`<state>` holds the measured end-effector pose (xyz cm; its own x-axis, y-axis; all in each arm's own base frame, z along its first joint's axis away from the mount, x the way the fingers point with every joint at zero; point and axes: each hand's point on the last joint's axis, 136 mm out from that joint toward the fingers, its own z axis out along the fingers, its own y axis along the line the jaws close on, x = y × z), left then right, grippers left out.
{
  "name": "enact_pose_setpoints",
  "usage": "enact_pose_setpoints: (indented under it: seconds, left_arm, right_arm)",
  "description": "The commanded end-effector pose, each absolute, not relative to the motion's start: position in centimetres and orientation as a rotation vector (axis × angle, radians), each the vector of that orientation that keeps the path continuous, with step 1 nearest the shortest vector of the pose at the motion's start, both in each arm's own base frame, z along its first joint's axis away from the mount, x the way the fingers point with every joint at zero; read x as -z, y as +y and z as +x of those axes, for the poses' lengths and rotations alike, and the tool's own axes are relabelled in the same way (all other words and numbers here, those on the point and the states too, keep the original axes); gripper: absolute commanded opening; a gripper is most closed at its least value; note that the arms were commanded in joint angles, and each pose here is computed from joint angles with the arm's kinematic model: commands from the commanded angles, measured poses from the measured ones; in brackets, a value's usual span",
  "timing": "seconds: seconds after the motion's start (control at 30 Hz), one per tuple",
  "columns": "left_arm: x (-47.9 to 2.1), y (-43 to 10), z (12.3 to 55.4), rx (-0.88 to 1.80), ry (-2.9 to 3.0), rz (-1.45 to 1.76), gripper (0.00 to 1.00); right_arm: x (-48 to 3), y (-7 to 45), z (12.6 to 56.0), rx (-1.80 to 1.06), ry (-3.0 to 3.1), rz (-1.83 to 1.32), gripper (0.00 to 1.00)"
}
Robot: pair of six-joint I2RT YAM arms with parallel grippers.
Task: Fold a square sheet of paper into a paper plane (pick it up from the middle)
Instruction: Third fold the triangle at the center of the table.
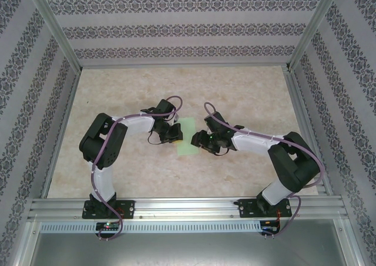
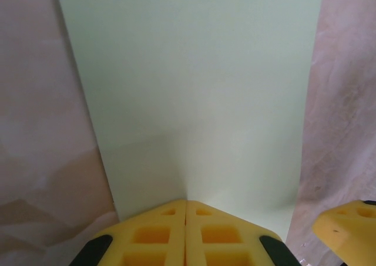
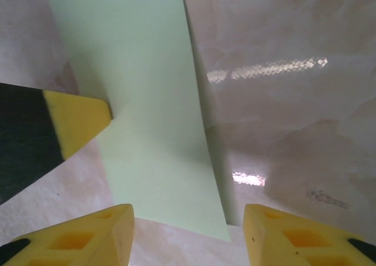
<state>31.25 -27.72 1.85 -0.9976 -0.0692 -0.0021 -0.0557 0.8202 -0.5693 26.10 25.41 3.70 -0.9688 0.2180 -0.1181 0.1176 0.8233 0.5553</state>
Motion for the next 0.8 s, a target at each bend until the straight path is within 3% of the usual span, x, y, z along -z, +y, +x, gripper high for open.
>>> enact_pose_setpoints:
  seconds: [0.0, 0.4, 0.77]
  left_arm:
    - [0.6, -26.1, 30.3, 0.790, 3.043, -0.176, 0.08]
    - [1.0, -25.9, 30.0, 0.782, 3.058, -0.200, 0.08]
    - [0.9, -25.7, 29.9, 0.771, 3.058, -0.199, 0.07]
  right_arm:
    - [-3.9, 26.6, 26.1, -0.889, 2.840, 0.223, 0.53]
    - [-3.0, 28.6, 25.2, -0.960, 2.887, 0.133, 0.51]
    - [-5.3, 28.1, 26.6, -1.059, 2.719, 0.266, 0.45]
